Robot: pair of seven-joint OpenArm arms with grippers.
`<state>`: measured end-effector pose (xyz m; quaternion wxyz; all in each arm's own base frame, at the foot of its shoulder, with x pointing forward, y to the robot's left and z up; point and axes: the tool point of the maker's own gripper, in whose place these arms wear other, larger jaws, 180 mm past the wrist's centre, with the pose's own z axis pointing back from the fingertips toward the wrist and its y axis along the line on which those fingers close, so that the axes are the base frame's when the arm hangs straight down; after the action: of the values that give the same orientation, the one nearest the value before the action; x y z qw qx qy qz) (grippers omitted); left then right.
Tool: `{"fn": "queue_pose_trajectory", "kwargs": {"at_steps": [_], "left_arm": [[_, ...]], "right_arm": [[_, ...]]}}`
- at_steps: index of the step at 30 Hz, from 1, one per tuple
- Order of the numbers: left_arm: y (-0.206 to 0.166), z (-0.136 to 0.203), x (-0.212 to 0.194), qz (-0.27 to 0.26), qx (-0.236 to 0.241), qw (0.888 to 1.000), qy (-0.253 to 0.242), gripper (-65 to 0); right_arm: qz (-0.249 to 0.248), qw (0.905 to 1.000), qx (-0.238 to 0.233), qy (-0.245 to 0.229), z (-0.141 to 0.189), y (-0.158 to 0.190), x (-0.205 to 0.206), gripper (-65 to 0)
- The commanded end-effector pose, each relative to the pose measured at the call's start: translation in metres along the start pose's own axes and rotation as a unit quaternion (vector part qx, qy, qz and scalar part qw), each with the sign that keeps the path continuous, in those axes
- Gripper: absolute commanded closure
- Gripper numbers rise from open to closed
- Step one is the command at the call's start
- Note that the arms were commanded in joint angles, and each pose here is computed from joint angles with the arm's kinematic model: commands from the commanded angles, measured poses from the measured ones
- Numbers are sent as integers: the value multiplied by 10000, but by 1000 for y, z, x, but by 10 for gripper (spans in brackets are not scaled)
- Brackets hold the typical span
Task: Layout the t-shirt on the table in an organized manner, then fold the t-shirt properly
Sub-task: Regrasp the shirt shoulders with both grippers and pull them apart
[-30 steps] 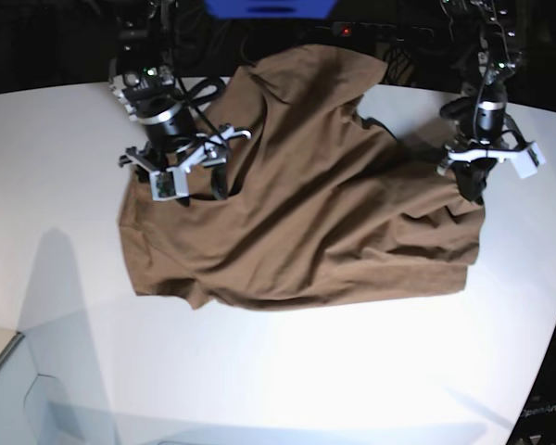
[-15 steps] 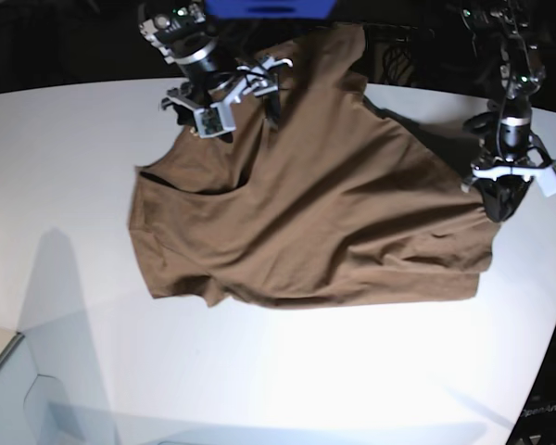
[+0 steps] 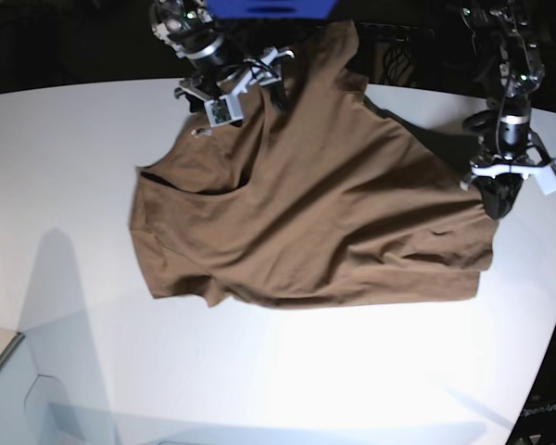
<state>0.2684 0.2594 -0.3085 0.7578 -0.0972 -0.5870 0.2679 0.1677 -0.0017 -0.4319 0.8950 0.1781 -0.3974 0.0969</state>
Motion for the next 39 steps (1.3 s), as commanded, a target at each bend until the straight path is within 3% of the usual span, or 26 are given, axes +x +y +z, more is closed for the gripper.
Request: {"fn": "queue_pose_trajectory", "kwargs": {"at_steps": [1, 7, 12, 22, 28, 33, 39], "left_arm": [[-2, 0, 11, -71, -67, 9998, -183, -2], [0, -3, -1, 44, -30, 10000, -61, -2], [-15, -8, -37, 62, -240, 9989, 407, -2], [-48, -6, -97, 108, -653, 9908, 1179, -4], [-63, 6, -105, 67, -889, 9870, 1336, -5], [-75, 16, -105, 20, -1083, 9845, 1377, -22], [-67, 24, -107, -72, -1032, 9838, 1462, -271]], "right_arm": [[8, 9989, -201, 425, 1, -15, -19, -469], [8, 9947, -950, 395, -16, -95, -7, -473], [253, 9893, -1392, 360, -28, -160, 16, -473], [999, 9766, -1888, -253, -25, -231, 107, -473], [1057, 9605, -2301, -1157, 12, -241, 172, -474], [878, 9526, -2406, -1644, 42, -217, 183, -474], [359, 9648, -2163, -1452, 45, -170, 139, -474]]}}
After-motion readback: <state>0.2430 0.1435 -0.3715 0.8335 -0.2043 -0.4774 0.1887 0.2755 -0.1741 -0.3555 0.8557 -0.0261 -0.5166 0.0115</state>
